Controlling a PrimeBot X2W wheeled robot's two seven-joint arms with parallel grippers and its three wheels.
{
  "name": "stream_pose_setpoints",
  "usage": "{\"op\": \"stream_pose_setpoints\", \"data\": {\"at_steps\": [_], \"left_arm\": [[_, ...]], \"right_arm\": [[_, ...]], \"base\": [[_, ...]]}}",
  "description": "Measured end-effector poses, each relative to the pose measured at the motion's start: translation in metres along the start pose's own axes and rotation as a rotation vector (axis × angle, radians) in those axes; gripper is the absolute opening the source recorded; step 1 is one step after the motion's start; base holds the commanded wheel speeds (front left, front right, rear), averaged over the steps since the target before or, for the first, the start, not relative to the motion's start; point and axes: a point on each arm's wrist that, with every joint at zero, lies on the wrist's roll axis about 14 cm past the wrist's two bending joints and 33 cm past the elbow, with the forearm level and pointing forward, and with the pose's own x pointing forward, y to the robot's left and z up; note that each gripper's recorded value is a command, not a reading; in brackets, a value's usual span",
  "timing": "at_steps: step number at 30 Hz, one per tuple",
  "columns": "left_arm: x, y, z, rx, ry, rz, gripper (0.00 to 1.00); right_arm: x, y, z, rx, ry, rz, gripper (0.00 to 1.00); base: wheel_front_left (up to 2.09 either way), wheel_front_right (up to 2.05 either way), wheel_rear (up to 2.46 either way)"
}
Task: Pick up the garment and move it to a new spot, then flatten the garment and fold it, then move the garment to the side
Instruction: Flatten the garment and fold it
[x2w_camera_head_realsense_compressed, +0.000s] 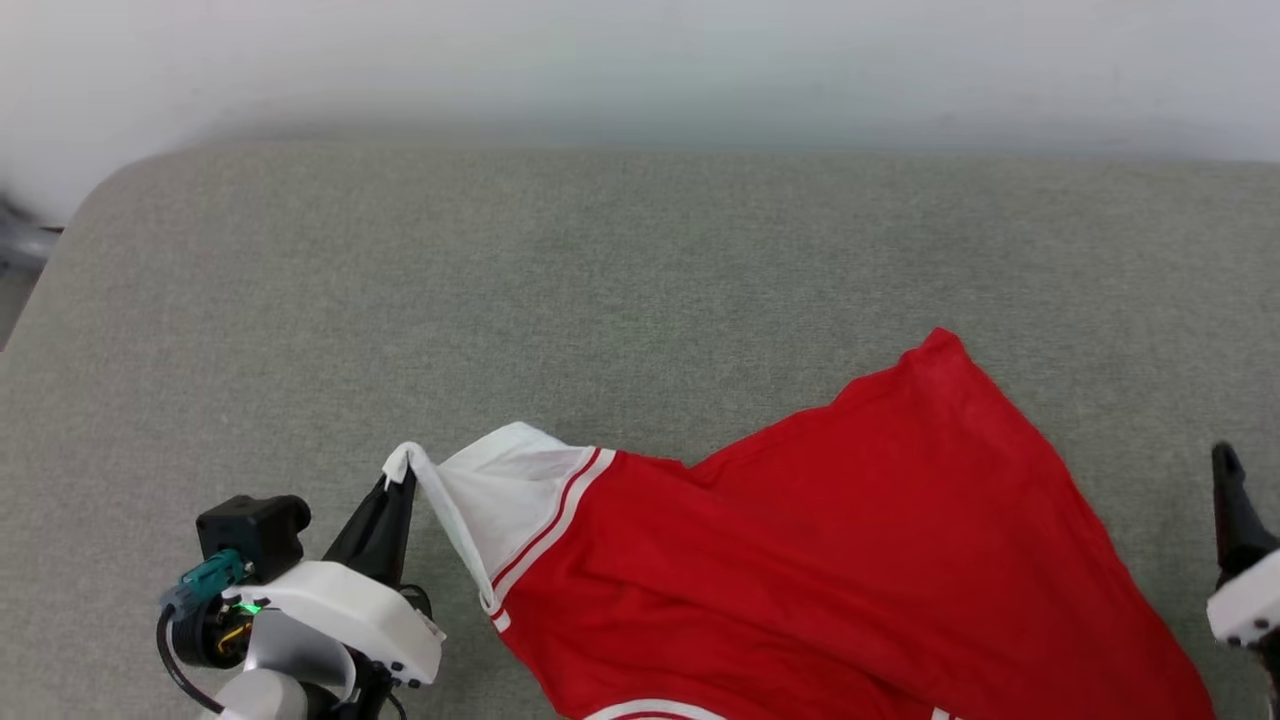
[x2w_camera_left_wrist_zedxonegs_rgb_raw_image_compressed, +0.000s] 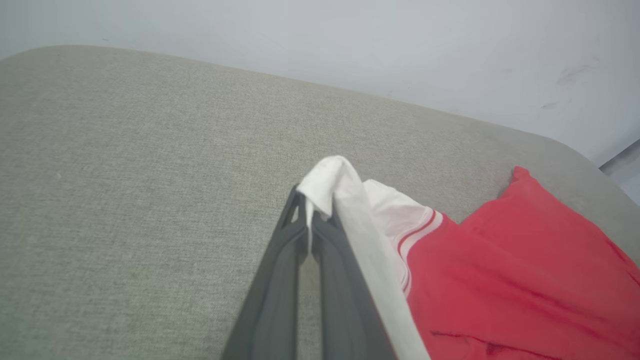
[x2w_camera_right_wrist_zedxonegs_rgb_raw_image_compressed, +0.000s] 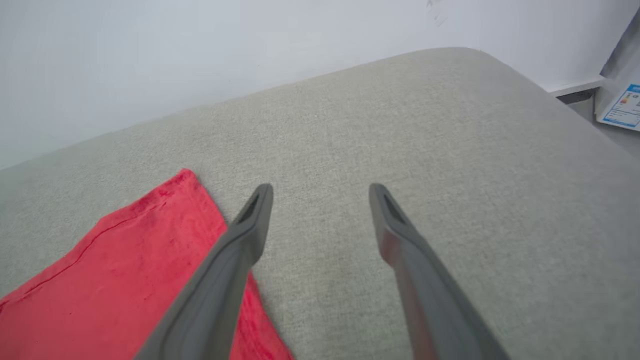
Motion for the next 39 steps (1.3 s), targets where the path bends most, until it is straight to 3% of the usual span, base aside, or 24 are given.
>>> {"op": "stream_pose_setpoints", "data": {"at_steps": [4, 12, 16, 25, 26, 27, 33, 39], "left_arm": [[0.005, 0.001, -0.003, -0.001, 0.005, -0.001, 0.0], [0.02, 0.005, -0.007, -0.015, 0.007, 0.003, 0.0], [0.029, 0.011, -0.006, -0.011, -0.004, 0.012, 0.0], [0.04, 0.024, -0.026, -0.023, 0.028, 0.043, 0.0], [0.042, 0.026, -0.034, -0.028, 0.047, 0.047, 0.0], [0.042, 0.027, -0.037, -0.026, 0.058, 0.049, 0.0], [0.043, 0.031, -0.037, -0.012, 0.064, 0.052, 0.0], [0.054, 0.038, 0.001, 0.016, -0.026, 0.054, 0.0]], "right_arm": [[0.039, 0.026, -0.003, -0.032, 0.096, 0.088, 1.0], [0.091, 0.076, -0.031, -0.167, 0.467, 0.238, 1.0], [0.1, 0.097, -0.054, -0.242, 0.625, 0.293, 1.0], [0.112, 0.128, -0.099, -0.354, 0.829, 0.39, 1.0], [0.11, 0.125, -0.111, -0.379, 0.907, 0.395, 0.11], [0.11, 0.124, -0.113, -0.38, 0.923, 0.394, 0.0], [0.11, 0.127, -0.107, -0.354, 0.881, 0.398, 0.0], [0.121, 0.12, -0.066, -0.35, 0.669, 0.349, 0.0]], "base": [[0.0, 0.0, 0.0], [0.0, 0.0, 0.0], [0.0, 0.0, 0.0], [0.0, 0.0, 0.0], [0.0, 0.0, 0.0], [0.0, 0.0, 0.0], [0.0, 0.0, 0.0], [0.0, 0.0, 0.0]]}}
